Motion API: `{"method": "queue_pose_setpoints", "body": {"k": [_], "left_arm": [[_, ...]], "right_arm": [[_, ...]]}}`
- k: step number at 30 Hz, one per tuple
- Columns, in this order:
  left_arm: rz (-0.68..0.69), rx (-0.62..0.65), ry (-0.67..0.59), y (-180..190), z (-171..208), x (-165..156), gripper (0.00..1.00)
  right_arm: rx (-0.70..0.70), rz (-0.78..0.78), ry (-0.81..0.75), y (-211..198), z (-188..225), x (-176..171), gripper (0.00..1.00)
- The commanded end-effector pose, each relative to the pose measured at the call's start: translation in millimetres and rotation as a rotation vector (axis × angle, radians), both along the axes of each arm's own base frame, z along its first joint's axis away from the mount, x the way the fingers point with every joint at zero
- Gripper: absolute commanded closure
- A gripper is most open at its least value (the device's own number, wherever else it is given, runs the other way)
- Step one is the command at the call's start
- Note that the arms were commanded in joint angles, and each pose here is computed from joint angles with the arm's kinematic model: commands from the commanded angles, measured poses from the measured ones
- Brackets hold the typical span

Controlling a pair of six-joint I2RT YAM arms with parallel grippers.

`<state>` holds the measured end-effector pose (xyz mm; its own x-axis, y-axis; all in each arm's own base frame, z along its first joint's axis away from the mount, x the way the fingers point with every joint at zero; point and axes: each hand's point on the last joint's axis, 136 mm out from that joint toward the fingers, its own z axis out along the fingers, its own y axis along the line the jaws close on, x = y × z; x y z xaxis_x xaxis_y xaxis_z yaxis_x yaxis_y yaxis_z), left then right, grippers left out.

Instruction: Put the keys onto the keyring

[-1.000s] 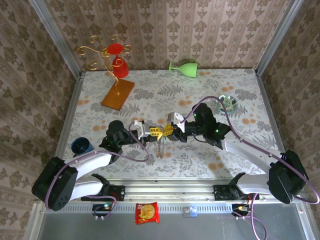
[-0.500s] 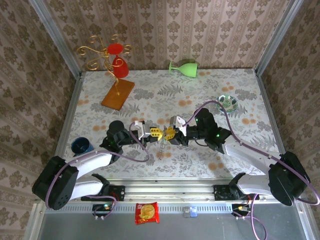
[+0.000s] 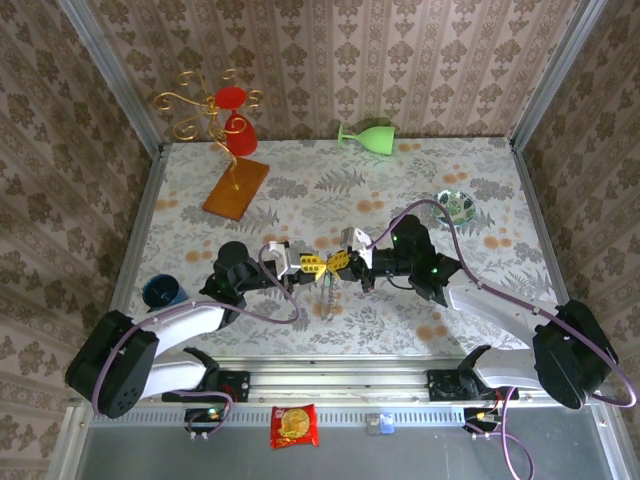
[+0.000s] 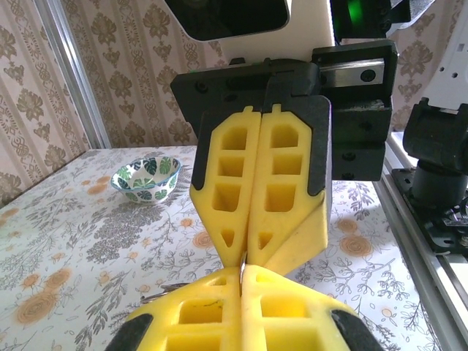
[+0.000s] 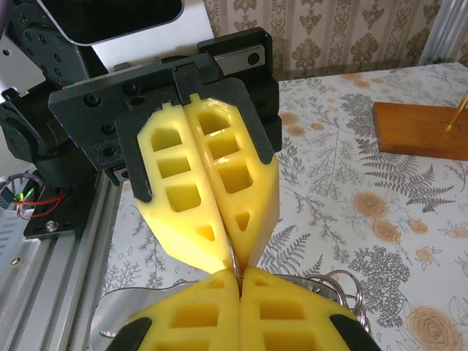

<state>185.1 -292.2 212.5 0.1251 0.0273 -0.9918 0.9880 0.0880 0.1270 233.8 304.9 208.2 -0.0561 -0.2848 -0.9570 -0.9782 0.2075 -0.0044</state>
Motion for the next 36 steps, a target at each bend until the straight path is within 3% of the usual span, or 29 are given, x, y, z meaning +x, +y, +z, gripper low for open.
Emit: {"method": "queue_pose_setpoints", "body": {"k": [1, 3, 5, 9, 22, 30, 36], "left_arm": [[-0.008, -0.02, -0.025, -0.5, 7.0, -4.4, 0.95], [0.012, 0.005, -0.025, 1.0, 2.5, -2.6, 0.83], [0.009, 0.06, -0.028, 1.7, -6.3, -3.3, 0.8], [-0.01, 0.158, -0.028, 2.4, -20.2, -8.1, 0.81], [-0.038, 0.176, -0.048, 0.7, -12.9, -9.5, 0.82], [-0.061, 0.187, -0.044, 0.9, -14.0, -13.4, 0.81], [-0.072, 0.203, -0.04, 0.2, -16.2, -13.6, 0.94]], "right_arm": [[-0.023, 0.02, -0.021, 1.3, 2.4, -1.1, 1.0], [-0.06, 0.025, -0.04, -1.4, 3.5, -2.0, 1.0], [-0.111, 0.039, -0.056, -4.1, 4.0, -3.9, 1.0], [-0.196, 0.074, -0.064, -6.7, 1.9, -8.1, 1.0], [-0.422, 0.146, -0.157, 0.3, -5.1, -11.3, 1.0], [-0.444, 0.169, -0.194, 6.2, -2.1, -14.1, 1.0], [-0.417, 0.194, -0.192, 11.8, 3.8, -20.9, 1.0]]}}
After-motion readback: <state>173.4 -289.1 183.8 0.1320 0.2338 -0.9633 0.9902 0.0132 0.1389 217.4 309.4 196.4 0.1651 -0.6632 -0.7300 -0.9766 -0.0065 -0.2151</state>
